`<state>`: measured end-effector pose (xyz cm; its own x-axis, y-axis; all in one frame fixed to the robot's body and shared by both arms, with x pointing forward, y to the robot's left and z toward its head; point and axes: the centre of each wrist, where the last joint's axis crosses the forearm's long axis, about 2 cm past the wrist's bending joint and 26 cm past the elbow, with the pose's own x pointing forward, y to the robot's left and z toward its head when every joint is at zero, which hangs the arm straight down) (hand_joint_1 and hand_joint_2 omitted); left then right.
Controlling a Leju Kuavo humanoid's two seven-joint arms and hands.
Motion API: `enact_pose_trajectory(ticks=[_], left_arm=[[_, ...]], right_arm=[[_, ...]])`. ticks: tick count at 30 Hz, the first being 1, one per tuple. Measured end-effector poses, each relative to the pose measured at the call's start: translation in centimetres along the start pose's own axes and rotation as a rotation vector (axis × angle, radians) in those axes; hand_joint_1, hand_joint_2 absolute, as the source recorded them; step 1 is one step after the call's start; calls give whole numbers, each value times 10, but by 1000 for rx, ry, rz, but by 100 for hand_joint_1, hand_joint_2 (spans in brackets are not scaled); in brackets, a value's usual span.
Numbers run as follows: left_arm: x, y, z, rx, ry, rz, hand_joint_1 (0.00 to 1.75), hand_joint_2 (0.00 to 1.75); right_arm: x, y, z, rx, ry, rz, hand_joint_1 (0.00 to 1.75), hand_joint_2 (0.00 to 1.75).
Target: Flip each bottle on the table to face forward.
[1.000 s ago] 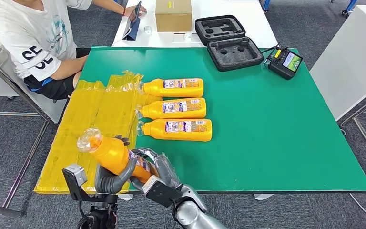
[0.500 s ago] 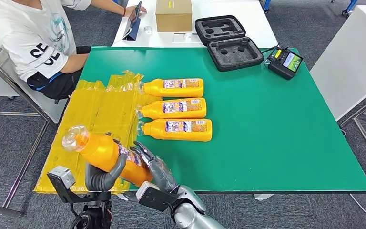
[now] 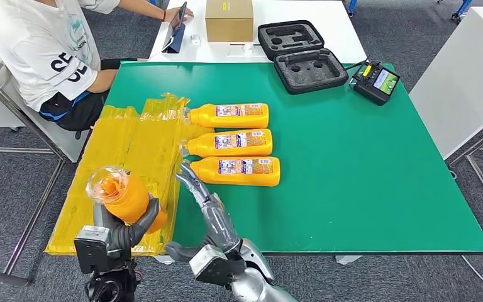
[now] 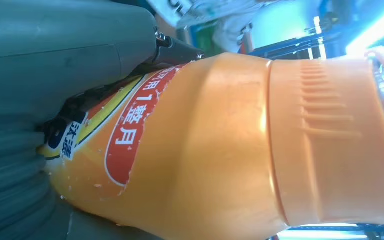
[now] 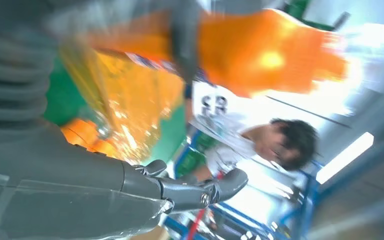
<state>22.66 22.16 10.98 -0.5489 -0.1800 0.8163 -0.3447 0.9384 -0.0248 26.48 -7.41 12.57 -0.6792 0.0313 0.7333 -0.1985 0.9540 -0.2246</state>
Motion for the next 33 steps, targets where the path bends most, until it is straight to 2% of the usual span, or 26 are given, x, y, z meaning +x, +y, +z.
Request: enact_pose_trajectory(ticks=[5, 9, 13, 19, 27, 33], left_arm=[[-8, 5, -8, -74, -57, -219, 174, 175], [-27, 14, -21, -174, -94, -443, 175, 175], [-48, 22, -34, -266, -110, -601, 175, 175], [-64, 29, -43, -326, -91, -688, 175, 175], [-87, 30, -76, -699, -76, -985, 175, 175], [-96, 33, -88, -775, -68, -1028, 175, 175]], right_arm=[[13, -9, -6, -129, -37, -25, 0, 0], [27, -14, -15, -190, -94, -50, 0, 175], [33, -13, -17, -183, -120, -70, 0, 175], [37, -12, -18, -165, -140, -82, 0, 175], [41, -6, -26, -65, -173, -151, 0, 175], [40, -3, -28, -41, -176, -156, 0, 175]])
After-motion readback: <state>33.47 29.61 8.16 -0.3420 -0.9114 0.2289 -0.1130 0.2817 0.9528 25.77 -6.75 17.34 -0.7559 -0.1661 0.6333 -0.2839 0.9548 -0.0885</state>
